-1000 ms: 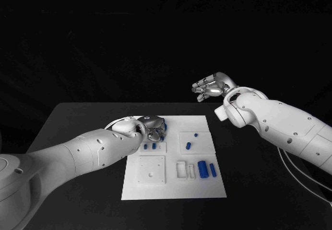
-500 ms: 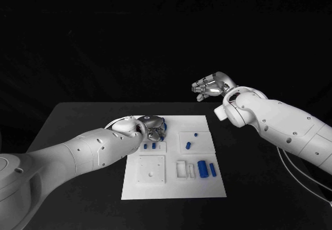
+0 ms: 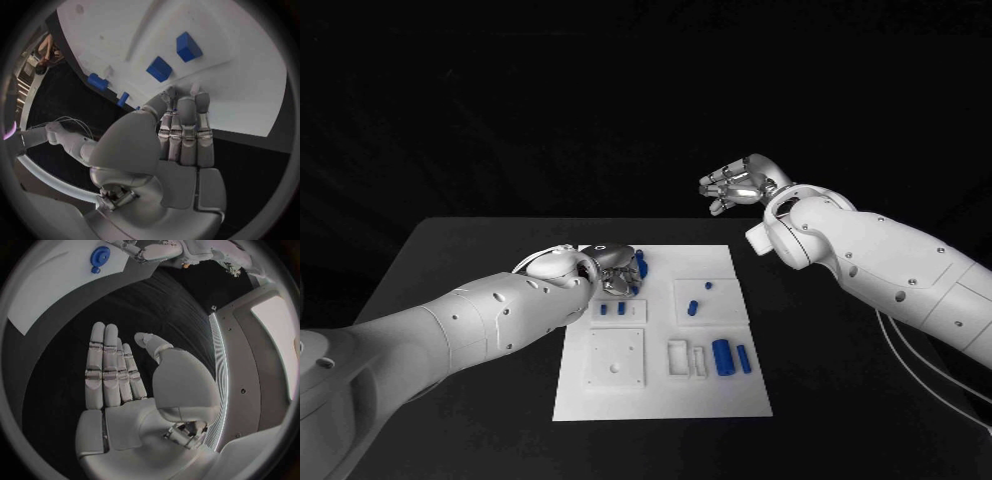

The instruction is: Assemble the parts on the task board

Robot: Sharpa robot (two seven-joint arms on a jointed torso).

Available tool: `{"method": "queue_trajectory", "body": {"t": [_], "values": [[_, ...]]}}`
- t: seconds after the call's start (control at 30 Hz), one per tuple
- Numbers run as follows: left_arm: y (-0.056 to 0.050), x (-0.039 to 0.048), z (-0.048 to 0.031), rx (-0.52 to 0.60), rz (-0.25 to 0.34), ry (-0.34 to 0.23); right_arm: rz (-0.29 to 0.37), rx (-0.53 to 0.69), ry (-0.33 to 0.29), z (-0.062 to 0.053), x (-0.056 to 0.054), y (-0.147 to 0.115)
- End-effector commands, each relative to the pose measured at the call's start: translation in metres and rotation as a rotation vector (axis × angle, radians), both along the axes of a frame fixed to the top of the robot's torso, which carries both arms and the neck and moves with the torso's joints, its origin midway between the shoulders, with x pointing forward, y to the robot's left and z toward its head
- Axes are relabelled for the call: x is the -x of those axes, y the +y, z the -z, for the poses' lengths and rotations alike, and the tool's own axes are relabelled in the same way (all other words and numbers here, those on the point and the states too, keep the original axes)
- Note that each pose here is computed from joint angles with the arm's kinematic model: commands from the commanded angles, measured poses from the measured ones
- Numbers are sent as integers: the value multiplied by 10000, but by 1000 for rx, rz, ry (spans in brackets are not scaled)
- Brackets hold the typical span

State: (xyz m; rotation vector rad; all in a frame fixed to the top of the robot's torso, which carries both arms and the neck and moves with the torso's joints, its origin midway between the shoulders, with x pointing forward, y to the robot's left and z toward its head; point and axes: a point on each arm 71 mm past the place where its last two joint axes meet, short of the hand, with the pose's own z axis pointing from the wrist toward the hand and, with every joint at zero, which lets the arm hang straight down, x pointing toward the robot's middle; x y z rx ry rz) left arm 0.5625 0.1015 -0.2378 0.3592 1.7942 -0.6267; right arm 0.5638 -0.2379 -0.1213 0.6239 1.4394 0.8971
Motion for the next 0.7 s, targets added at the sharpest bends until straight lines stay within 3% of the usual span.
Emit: {"method": "queue_trajectory", "body": {"t": [0.03, 0.23, 0.47, 0.7], "values": [[0, -12, -61, 58, -21, 27, -5, 2, -13, -9, 0, 4], [69, -49, -207, 139, -58, 47, -2, 9, -18, -10, -1, -7], [225, -69, -378, 185, -72, 56, 5, 11, -22, -15, 2, -31], [376, -74, -455, 174, -84, 52, 9, 11, -22, -19, 5, -49]]}}
